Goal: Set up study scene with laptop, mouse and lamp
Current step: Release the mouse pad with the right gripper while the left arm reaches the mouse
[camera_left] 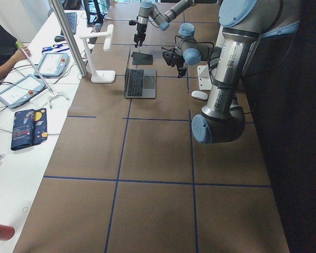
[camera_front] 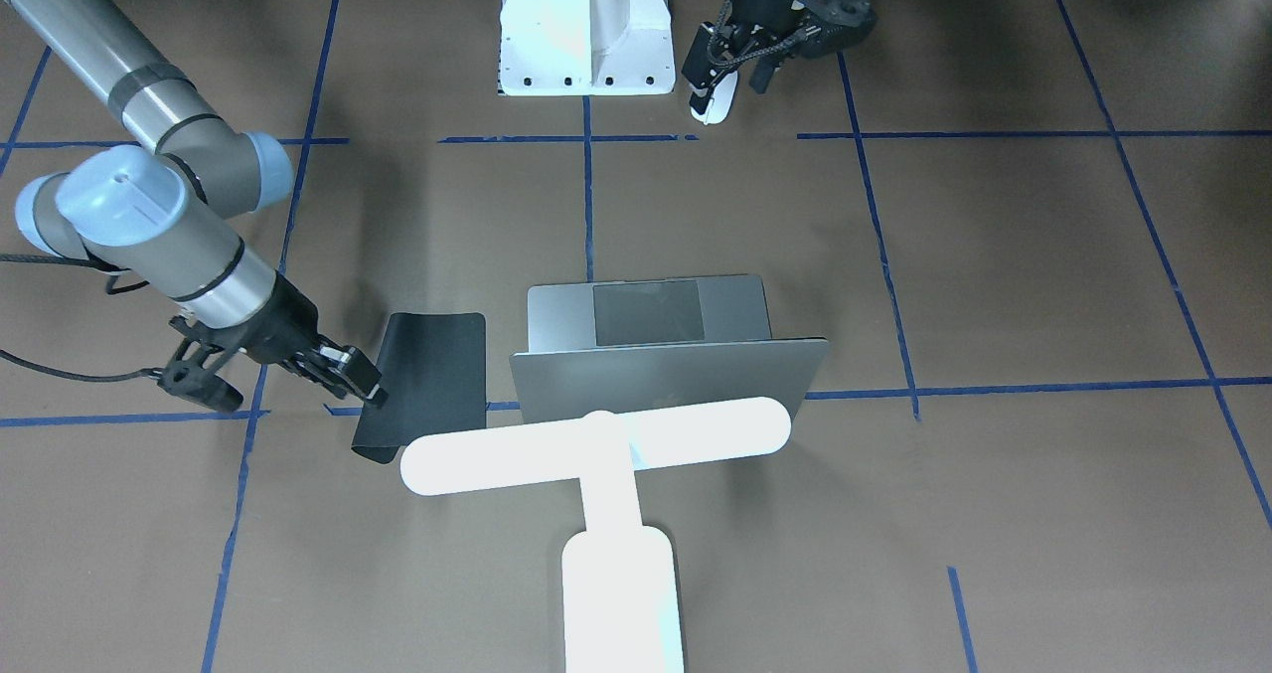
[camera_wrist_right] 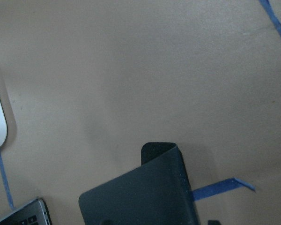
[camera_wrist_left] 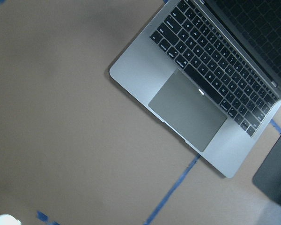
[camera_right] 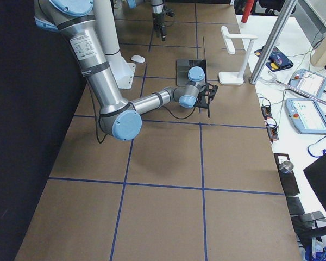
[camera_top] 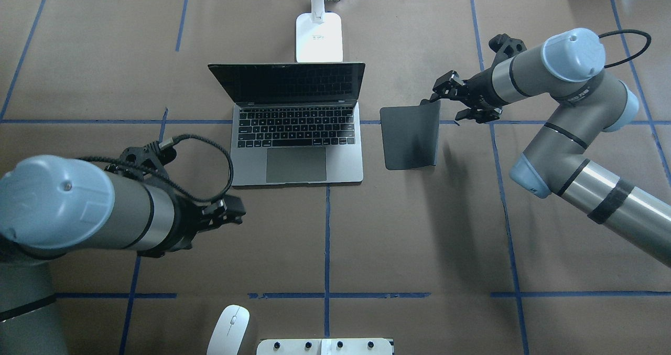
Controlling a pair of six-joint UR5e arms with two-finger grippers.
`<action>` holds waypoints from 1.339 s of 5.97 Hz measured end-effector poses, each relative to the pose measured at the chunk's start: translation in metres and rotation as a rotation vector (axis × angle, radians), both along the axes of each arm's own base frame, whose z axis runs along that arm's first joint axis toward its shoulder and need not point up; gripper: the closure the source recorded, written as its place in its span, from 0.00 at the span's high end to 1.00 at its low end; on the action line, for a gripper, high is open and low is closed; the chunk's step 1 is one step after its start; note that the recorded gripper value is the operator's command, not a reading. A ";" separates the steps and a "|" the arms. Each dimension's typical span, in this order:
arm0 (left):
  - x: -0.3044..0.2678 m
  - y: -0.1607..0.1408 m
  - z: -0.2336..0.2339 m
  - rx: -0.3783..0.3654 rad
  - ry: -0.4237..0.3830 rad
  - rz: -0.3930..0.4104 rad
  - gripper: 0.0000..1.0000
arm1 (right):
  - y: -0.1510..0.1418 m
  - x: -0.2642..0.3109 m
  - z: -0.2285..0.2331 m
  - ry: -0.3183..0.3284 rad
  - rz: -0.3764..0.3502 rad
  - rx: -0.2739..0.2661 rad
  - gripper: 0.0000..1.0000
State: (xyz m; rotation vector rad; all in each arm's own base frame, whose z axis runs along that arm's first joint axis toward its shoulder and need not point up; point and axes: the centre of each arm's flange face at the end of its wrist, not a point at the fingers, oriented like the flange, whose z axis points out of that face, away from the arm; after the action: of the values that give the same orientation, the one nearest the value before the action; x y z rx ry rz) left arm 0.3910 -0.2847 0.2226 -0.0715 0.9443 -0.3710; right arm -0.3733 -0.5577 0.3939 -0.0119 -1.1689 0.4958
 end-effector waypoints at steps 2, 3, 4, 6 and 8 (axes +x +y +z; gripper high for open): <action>0.009 0.037 0.033 0.171 -0.079 0.226 1.00 | 0.008 0.025 0.003 -0.014 0.000 -0.003 1.00; 0.022 0.060 0.042 0.227 -0.098 0.311 1.00 | 0.016 0.035 0.004 -0.019 0.003 0.001 1.00; 0.039 0.089 0.047 0.277 -0.117 0.362 1.00 | 0.023 0.045 0.005 -0.022 0.008 0.004 1.00; 0.065 0.127 0.052 0.335 -0.137 0.376 1.00 | 0.030 0.057 0.004 -0.027 0.016 0.012 1.00; 0.082 0.135 0.059 0.431 -0.129 0.448 1.00 | 0.043 0.073 -0.001 -0.037 0.022 0.023 1.00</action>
State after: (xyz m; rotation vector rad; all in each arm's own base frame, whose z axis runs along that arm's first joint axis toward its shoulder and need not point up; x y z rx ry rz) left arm 0.4729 -0.1499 0.2817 0.1326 0.8352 0.2417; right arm -0.3006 -0.5149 0.3928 0.0115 -1.2124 0.5032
